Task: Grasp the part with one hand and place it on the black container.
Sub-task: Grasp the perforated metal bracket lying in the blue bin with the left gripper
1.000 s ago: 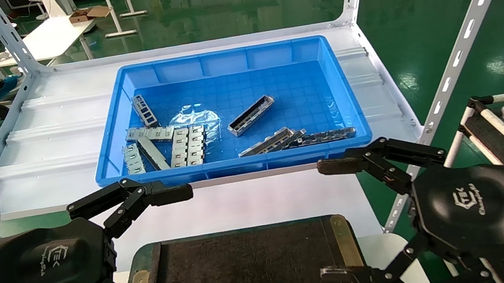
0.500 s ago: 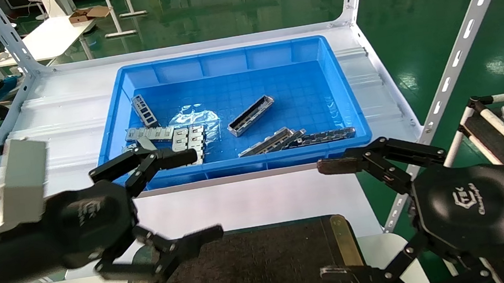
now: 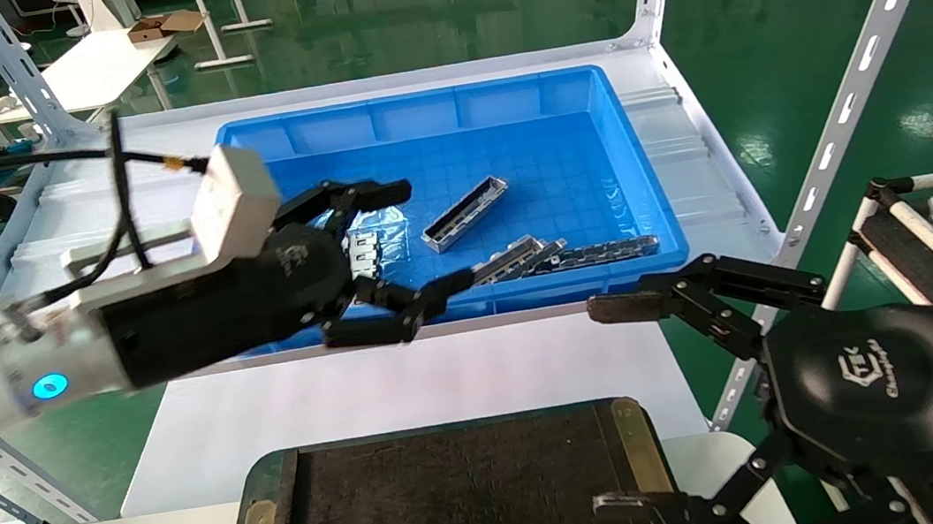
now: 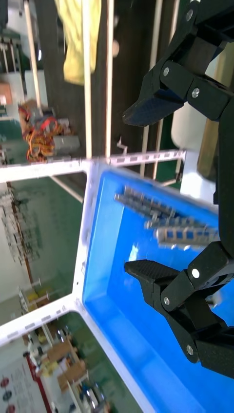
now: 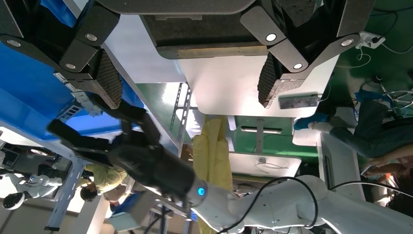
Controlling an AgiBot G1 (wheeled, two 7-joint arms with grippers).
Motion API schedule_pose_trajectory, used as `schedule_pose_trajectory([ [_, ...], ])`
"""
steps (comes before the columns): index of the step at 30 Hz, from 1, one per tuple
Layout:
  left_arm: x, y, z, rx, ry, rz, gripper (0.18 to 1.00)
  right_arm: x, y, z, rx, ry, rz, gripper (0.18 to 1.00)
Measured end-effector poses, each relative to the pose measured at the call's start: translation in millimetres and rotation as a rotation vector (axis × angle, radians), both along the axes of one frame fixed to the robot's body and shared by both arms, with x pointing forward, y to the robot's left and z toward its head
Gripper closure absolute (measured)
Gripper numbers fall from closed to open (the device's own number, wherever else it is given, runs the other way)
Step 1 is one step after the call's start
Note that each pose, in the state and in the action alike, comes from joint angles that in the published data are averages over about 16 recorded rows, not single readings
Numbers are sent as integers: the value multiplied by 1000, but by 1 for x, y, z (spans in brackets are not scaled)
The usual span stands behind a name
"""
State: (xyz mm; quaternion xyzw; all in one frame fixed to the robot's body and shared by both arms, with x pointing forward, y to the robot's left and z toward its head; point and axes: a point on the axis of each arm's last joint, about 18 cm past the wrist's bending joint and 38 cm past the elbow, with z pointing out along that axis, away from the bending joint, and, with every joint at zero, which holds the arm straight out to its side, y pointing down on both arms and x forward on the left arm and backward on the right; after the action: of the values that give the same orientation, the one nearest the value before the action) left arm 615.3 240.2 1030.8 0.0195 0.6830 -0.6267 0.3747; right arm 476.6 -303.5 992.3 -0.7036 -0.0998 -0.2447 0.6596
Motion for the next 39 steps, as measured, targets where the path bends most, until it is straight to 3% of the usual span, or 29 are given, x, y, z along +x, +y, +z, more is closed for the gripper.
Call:
schedule_pose_trajectory([
  [19, 114, -60, 15, -2, 3, 244, 184, 0, 0, 0, 0, 0, 0, 178],
  [27, 135, -66, 4, 39, 16, 328, 184, 0, 0, 0, 0, 0, 0, 178],
  [39, 146, -67, -19, 63, 66, 384, 184, 0, 0, 0, 0, 0, 0, 178],
])
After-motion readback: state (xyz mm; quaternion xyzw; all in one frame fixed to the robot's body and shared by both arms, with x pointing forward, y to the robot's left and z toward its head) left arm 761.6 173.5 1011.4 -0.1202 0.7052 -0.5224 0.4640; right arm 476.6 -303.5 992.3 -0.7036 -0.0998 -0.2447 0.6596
